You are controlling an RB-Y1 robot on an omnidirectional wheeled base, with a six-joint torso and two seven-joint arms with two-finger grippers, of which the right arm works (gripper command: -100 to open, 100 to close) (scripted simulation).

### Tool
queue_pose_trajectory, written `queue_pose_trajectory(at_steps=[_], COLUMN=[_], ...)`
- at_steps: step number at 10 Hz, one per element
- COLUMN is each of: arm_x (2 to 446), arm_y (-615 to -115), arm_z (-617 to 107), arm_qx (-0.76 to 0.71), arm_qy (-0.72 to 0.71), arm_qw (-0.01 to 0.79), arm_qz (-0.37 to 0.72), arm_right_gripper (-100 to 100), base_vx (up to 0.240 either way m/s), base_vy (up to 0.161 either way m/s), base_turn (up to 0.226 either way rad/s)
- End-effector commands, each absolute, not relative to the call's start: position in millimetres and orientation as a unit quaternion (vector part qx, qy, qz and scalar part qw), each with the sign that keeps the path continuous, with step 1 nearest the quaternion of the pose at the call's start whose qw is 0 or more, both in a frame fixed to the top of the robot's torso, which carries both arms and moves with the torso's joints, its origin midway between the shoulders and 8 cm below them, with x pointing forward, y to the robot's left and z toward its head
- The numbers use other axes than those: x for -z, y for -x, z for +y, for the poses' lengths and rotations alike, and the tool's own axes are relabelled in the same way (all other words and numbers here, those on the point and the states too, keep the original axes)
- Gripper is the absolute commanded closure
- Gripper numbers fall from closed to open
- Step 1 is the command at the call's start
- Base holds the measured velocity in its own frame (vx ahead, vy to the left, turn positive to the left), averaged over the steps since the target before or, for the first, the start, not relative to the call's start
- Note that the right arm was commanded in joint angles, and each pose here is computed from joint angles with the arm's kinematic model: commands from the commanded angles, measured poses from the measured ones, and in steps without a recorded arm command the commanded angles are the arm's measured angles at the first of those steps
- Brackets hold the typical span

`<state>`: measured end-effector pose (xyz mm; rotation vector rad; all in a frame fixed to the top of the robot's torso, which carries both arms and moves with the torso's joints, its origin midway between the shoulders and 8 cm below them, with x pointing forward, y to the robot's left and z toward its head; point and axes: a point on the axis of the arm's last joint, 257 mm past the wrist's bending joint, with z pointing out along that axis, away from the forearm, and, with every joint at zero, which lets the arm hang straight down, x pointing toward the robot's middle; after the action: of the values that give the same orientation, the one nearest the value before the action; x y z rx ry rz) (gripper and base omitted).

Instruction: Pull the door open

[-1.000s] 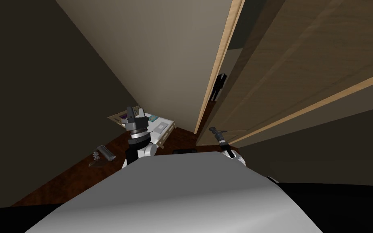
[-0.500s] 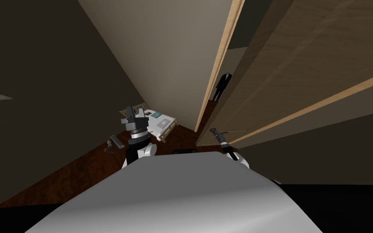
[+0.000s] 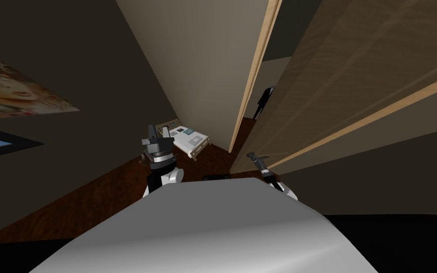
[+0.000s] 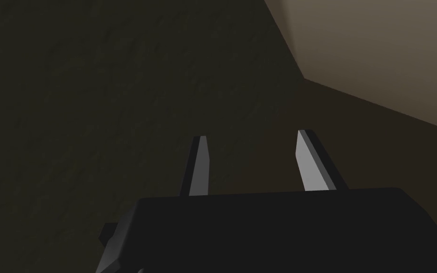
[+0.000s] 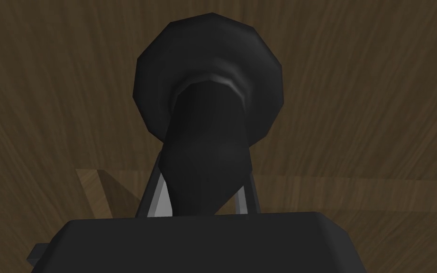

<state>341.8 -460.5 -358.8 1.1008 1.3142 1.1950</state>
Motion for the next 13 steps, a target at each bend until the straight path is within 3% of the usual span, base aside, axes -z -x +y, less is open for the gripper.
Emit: queue_pose_trajectory(at_steps=[1, 13], arm_x=[359, 358], arm_y=[-342, -299], arm_z=[-461, -470], arm_qx=[-0.495, -0.506], arm_qy=[-0.456, -0.445], arm_qw=[0.502, 0.493], arm_qz=[0.544, 0.551], arm_right_gripper=[100, 100], base_vx=[-0.095, -0.177], base_vy=[-0.037, -0.069], base_turn=[0.038, 0.152])
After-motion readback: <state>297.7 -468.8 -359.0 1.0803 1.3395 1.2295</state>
